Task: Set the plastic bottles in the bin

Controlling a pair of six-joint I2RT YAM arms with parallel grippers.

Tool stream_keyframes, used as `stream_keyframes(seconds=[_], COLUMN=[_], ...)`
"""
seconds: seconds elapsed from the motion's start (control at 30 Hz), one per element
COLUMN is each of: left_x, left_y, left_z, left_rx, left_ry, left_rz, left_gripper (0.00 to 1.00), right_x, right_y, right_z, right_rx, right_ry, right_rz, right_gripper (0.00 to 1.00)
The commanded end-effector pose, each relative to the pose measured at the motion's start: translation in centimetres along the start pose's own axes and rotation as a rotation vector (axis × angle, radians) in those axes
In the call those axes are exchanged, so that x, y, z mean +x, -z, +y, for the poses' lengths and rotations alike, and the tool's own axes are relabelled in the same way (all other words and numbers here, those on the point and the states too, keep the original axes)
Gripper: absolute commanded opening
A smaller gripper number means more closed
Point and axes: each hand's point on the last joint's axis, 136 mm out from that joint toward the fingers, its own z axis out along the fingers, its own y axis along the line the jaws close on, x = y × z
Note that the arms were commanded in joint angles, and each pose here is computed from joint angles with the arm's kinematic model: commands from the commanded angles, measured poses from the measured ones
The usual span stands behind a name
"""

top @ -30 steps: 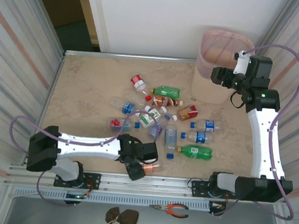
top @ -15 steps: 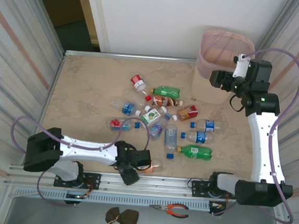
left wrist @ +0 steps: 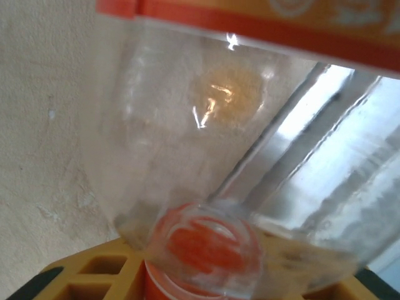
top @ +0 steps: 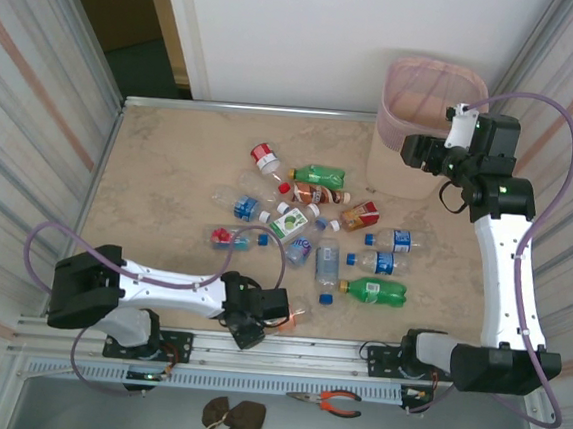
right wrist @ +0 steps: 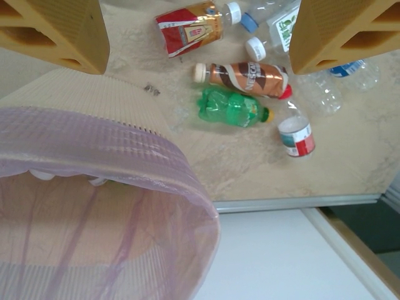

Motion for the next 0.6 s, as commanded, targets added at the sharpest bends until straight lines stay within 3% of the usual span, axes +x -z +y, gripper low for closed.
stream_keyframes(seconds=[0.0, 0.27, 0.57], left_x=[0.0, -1.7, -8.1], left_y=[-0.2, 1.4, 8.6], left_z=[-0.1, 0.1, 1.1], left_rx=[-0.006, 0.030, 0.144], left_ry=[-0.004, 0.029, 0.078], left_rz=[0.002, -0.106, -0.494], left_gripper=[0.33, 0.26, 0.25], right_x=[-0.8, -0.7, -1.3], right_y=[0.2, 0.1, 0.9], right_z=[0.6, 1.6, 6.2], right_rx=[-0.019, -0.047, -0.251], right_ry=[-0.015, -0.015, -0.044], right_rz=[-0.019, -0.017, -0.064], right_gripper=[0.74, 0.74, 0.75])
